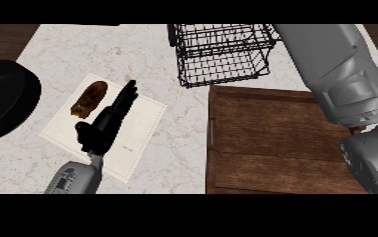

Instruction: Pick the squash from the tray and place it in the tiered basket

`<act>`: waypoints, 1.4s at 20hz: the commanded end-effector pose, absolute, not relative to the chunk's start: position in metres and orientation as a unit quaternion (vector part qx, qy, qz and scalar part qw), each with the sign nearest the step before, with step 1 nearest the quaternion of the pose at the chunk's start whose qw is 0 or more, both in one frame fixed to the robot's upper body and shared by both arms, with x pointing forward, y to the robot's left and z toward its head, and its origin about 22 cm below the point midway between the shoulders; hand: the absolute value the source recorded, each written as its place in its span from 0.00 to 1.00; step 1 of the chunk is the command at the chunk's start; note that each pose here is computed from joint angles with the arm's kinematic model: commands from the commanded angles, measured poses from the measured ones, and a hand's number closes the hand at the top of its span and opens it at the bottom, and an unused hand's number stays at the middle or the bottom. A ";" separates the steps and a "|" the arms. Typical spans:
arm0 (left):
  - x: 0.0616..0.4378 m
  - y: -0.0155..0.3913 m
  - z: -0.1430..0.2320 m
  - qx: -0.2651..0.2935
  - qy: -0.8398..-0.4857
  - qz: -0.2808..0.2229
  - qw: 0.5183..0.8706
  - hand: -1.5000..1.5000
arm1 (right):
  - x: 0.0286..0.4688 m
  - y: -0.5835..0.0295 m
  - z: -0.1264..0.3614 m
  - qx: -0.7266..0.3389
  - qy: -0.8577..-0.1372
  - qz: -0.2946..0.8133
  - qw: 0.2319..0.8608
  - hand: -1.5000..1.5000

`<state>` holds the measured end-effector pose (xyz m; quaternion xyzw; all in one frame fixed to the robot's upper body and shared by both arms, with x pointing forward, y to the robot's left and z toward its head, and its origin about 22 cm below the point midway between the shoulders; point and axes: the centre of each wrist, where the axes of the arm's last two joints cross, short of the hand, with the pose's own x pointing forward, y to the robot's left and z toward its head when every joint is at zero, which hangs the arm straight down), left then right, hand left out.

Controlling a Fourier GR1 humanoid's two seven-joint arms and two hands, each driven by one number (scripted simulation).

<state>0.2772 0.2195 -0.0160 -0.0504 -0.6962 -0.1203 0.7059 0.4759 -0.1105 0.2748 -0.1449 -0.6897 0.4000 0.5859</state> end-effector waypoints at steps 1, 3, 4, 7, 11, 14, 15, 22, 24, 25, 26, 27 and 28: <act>0.270 0.226 -0.018 -0.048 -0.696 -0.131 0.705 0.50 | 0.474 -0.088 0.274 -0.112 -0.687 0.394 0.600 1.00; 0.285 0.212 -0.005 -0.057 -0.700 -0.124 0.701 0.50 | 0.476 -0.088 0.269 -0.104 -0.682 0.394 0.607 1.00; 0.277 0.213 -0.015 -0.053 -0.691 -0.124 0.710 0.50 | 0.476 -0.091 0.265 -0.090 -0.681 0.386 0.615 1.00; 0.270 0.242 -0.020 -0.042 -0.693 -0.120 0.710 0.50 | 0.475 -0.080 0.252 -0.058 -0.649 0.390 0.651 1.00; 0.279 0.215 -0.016 -0.054 -0.693 -0.123 0.708 0.50 | 0.475 -0.069 0.256 -0.004 -0.577 0.342 0.742 0.00; 0.276 0.225 -0.016 -0.042 -0.694 -0.115 0.710 0.50 | 0.480 -0.094 0.250 0.028 -0.572 0.309 0.759 0.00; 0.272 0.207 -0.020 -0.042 -0.695 -0.116 0.708 0.50 | 0.477 -0.081 0.259 0.037 -0.577 0.305 0.757 0.00; 0.281 0.220 -0.018 -0.052 -0.693 -0.115 0.710 0.50 | 0.484 -0.138 0.269 -0.057 -0.657 0.190 0.727 0.00; 0.269 0.235 -0.021 -0.041 -0.694 -0.110 0.710 0.50 | 0.485 -0.159 0.285 -0.116 -0.672 0.151 0.716 0.00; 0.272 0.229 -0.015 -0.041 -0.695 -0.111 0.709 0.50 | 0.485 -0.160 0.276 -0.139 -0.682 0.123 0.708 0.00; 0.269 0.222 -0.023 -0.049 -0.692 -0.108 0.712 0.50 | 0.485 -0.185 0.282 -0.160 -0.690 0.102 0.699 0.00; 0.272 0.224 -0.017 -0.038 -0.695 -0.113 0.709 0.50 | 0.484 -0.177 0.295 -0.154 -0.695 0.069 0.699 0.00; 0.272 0.219 -0.018 -0.048 -0.695 -0.113 0.709 0.50 | 0.482 -0.193 0.306 -0.165 -0.709 0.048 0.683 0.00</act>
